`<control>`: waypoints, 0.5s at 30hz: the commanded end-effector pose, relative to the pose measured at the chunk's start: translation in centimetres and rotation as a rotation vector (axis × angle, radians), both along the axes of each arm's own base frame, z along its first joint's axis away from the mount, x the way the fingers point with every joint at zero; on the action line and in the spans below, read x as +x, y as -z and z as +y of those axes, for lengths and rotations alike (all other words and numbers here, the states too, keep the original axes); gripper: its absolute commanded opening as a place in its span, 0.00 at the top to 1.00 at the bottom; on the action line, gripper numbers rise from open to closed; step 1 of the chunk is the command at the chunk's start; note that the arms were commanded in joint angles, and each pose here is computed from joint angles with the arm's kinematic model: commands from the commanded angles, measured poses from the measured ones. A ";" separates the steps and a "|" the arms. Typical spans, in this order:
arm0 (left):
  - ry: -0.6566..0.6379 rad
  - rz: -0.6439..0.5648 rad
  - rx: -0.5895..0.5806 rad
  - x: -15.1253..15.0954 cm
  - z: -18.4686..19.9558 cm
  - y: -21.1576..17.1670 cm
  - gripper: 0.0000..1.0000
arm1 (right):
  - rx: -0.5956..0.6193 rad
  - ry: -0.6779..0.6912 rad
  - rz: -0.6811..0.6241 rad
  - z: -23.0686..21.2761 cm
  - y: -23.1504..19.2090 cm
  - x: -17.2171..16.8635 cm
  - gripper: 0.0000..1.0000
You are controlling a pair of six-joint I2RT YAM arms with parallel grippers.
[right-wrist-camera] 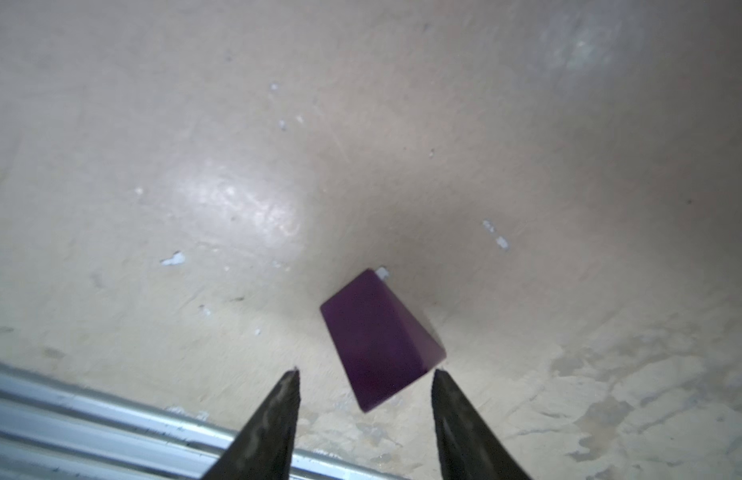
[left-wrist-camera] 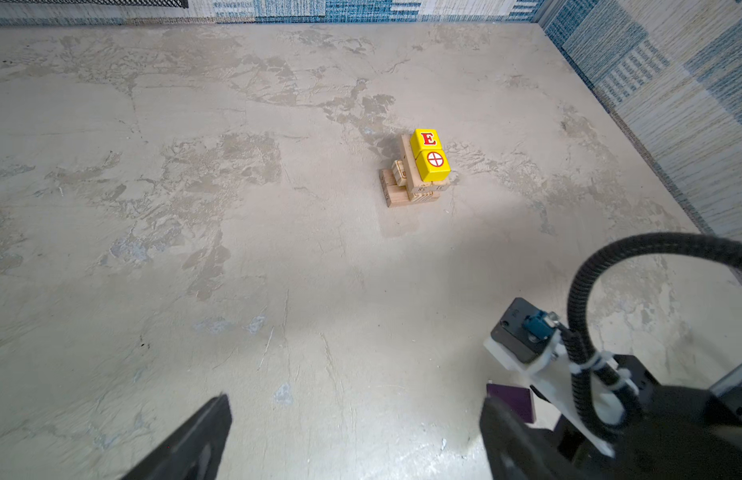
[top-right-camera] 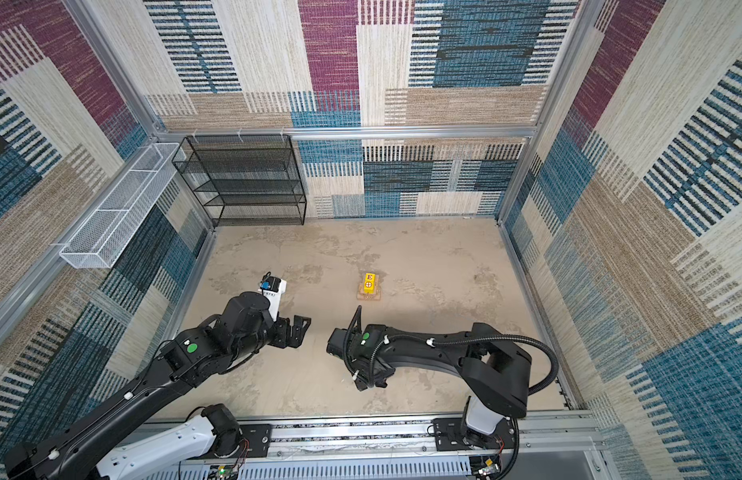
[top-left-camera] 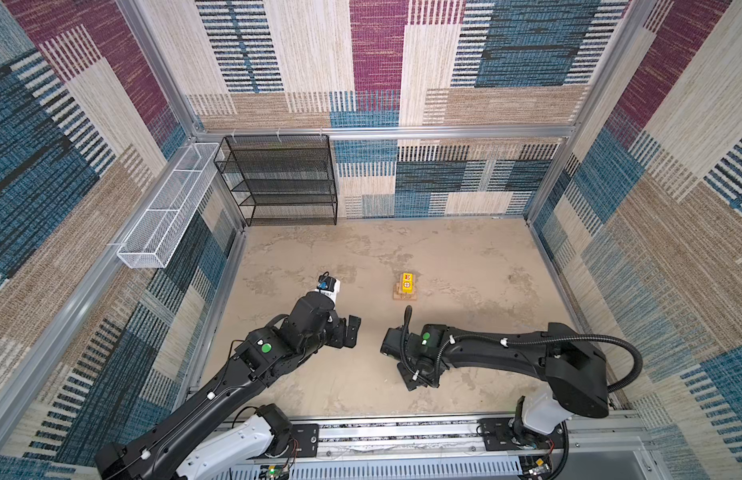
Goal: Build the wood block tower
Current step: 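Lift the purple triangular block with the right gripper toward the stack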
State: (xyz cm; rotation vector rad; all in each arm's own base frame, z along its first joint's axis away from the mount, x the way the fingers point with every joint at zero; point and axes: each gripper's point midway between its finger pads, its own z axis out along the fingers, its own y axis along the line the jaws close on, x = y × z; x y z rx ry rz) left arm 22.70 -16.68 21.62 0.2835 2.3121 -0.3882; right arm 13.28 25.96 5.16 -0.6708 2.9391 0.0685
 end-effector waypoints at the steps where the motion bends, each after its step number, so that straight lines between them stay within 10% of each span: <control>1: -0.003 0.016 0.003 0.0 -0.1 0.4 0.02 | 0.137 -0.109 -0.036 1.7 -1.6 -0.1 0.36; 15: 0.214 0.119 0.149 -1.7 -1.2 2.9 0.02 | 0.072 -0.230 -0.099 -1.3 0.7 0.0 0.36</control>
